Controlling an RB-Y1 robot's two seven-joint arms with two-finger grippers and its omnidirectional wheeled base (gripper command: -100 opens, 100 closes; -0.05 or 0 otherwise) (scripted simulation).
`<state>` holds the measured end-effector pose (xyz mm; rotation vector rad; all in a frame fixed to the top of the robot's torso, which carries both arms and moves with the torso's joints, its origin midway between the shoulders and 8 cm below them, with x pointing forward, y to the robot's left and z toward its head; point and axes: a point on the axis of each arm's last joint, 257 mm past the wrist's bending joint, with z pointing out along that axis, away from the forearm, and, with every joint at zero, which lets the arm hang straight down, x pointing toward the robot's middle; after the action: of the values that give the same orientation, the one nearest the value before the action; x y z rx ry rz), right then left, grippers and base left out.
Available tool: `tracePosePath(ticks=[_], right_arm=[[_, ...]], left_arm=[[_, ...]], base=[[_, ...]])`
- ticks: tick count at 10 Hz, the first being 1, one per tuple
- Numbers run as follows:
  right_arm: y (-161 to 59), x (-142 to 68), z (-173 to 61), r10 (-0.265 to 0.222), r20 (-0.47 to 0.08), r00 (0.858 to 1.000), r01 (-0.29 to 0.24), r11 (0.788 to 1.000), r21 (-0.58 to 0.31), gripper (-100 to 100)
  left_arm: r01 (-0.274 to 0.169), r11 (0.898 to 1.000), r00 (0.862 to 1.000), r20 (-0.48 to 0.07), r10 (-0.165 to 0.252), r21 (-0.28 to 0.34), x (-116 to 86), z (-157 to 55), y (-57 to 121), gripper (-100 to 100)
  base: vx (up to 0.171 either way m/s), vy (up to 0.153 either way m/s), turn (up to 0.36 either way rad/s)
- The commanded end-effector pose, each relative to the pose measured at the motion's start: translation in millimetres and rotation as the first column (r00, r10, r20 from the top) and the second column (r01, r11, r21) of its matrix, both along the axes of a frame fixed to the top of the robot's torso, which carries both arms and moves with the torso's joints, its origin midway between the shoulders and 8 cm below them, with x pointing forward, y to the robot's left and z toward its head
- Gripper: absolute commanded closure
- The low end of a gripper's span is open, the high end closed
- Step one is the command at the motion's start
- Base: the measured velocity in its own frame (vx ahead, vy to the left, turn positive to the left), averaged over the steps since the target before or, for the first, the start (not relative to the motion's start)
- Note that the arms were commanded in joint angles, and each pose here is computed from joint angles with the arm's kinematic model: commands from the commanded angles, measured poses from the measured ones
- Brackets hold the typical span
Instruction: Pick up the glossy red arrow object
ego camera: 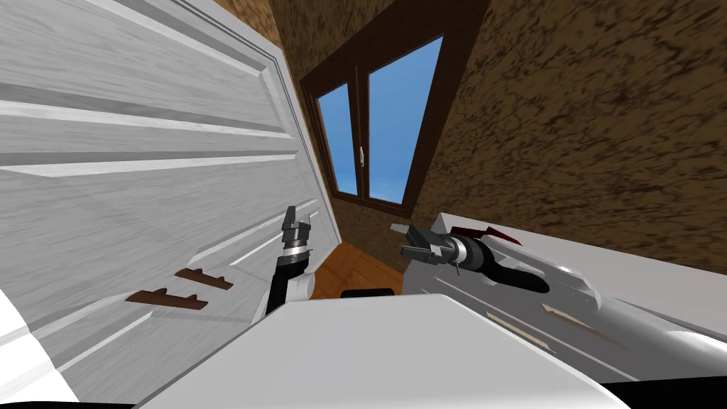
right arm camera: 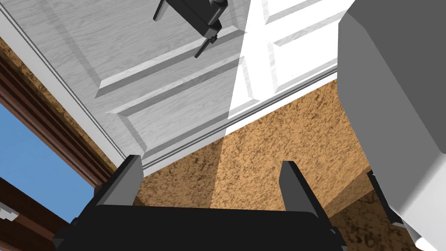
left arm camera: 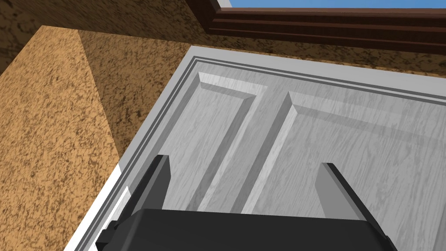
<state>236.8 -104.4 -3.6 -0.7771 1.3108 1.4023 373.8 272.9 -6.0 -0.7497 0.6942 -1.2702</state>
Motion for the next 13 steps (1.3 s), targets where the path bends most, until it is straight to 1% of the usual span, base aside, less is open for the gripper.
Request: tracePosePath(ticks=[1, 3, 4, 6, 7, 9, 10, 12, 13], right_arm=[[3, -7, -8, 0.040, 0.001, 0.999, -0.040, 0.998, -0.056, -100], [2, -10, -16, 0.058, -0.008, 0.998, -0.059, 0.992, -0.112, -100], [4, -15, -22, 0.088, -0.008, 0.996, -0.088, 0.985, -0.151, -100], [1, -18, -30, 0.104, -0.020, 0.994, -0.106, 0.973, -0.205, -100], [2, -23, -37, 0.131, -0.021, 0.991, -0.132, 0.961, -0.245, -100], [-2, -26, -45, 0.147, -0.037, 0.988, -0.151, 0.941, -0.304, -100], [-3, -30, -52, 0.169, -0.040, 0.985, -0.173, 0.924, -0.342, -100], [-8, -32, -60, 0.182, -0.056, 0.982, -0.190, 0.898, -0.396, -100], [-10, -36, -66, 0.201, -0.061, 0.978, -0.207, 0.876, -0.436, -100]], left_arm=[[0.000, 1.000, 1.000, 0.000, 0.000, 0.000, 0, 0, 0.0, 0], [0.000, 1.000, 1.000, 0.000, 0.000, 0.000, 0, 0, 0.0, 0], [0.000, 1.000, 1.000, 0.000, 0.000, 0.000, 0, 0, 0.0, 0], [0.000, 1.000, 1.000, 0.000, 0.000, 0.000, 0, 0, 0.0, 0], [0.000, 1.000, 1.000, 0.000, 0.000, 0.000, 0, 0, 0.0, 0], [0.000, 1.000, 1.000, 0.000, 0.000, 0.000, 0, 0, 0.0, 0], [0.000, 1.000, 1.000, 0.000, 0.000, 0.000, 0, 0, 0.0, 0], [0.000, 1.000, 1.000, 0.000, 0.000, 0.000, 0, 0, 0.0, 0], [0.000, 1.000, 1.000, 0.000, 0.000, 0.000, 0, 0, 0.0, 0]], base=[[0.082, 0.031, -0.006], [0.063, 0.022, -0.002], [0.067, 0.015, -0.022], [0.063, 0.015, -0.005], [0.081, 0.024, -0.041], [0.063, 0.018, -0.008], [0.066, 0.010, -0.058], [0.056, 0.015, -0.012], [0.071, 0.013, -0.057]])
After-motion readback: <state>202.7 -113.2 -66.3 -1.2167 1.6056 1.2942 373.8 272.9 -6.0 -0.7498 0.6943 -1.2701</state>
